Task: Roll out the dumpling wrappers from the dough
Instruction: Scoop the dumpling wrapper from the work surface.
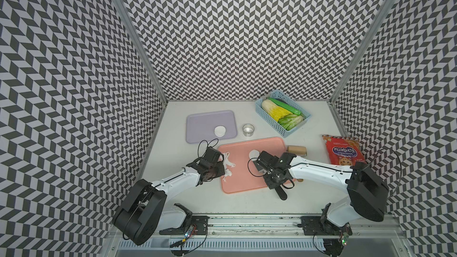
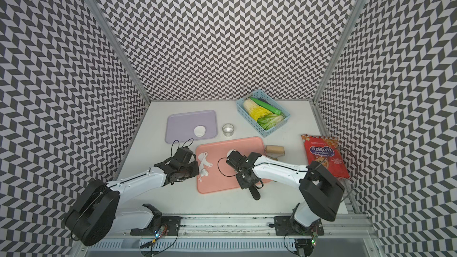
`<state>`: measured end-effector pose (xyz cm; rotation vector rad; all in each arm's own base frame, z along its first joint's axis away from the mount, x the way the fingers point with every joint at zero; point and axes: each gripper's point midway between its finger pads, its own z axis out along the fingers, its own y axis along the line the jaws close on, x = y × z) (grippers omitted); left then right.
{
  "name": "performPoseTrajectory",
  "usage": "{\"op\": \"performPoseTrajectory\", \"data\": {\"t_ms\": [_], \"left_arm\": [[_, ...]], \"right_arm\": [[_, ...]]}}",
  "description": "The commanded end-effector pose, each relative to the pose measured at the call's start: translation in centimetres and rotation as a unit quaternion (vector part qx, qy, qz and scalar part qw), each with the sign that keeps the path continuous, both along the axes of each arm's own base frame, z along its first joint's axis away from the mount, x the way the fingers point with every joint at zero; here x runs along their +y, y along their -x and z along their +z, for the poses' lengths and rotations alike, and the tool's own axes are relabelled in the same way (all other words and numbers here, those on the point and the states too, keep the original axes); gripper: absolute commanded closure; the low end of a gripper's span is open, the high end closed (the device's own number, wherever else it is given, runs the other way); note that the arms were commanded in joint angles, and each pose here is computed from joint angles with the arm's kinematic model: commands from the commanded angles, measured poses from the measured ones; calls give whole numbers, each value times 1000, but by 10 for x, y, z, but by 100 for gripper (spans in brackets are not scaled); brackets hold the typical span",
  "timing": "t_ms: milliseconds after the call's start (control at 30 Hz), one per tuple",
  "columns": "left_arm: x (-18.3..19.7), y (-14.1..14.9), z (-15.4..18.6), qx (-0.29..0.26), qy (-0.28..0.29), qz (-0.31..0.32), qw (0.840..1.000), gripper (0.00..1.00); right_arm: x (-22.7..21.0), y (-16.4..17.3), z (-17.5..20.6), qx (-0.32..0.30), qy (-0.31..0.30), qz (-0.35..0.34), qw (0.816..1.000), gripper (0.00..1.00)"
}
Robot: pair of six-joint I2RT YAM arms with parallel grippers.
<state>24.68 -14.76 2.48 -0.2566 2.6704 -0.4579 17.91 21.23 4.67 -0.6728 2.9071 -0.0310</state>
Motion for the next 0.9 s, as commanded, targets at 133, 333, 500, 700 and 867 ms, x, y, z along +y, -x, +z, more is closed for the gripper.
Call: {"op": "performPoseTrajectory", "data": {"t_ms": [133,333,500,700,867], "left_arm": [[-12,-6,13,-21,21,-17,999,100],[-13,-8,15,-23,21,-17,999,100],[-12,-9,17,-25,18,-17,999,100],[-12,-10,20,-28,18,-17,999,88],[-9,-12,27,-34,13,-11,999,65]], "right_arm": [[1,-17,19,-66,-2,-9,998,100],[10,-15,25,-67,-21,-4,998,100],[12,-11,20,-60,-16,4,998,100],[19,-9,22,-59,-27,9,998,100],[19,-13,30,-74,-28,6,997,100]]}}
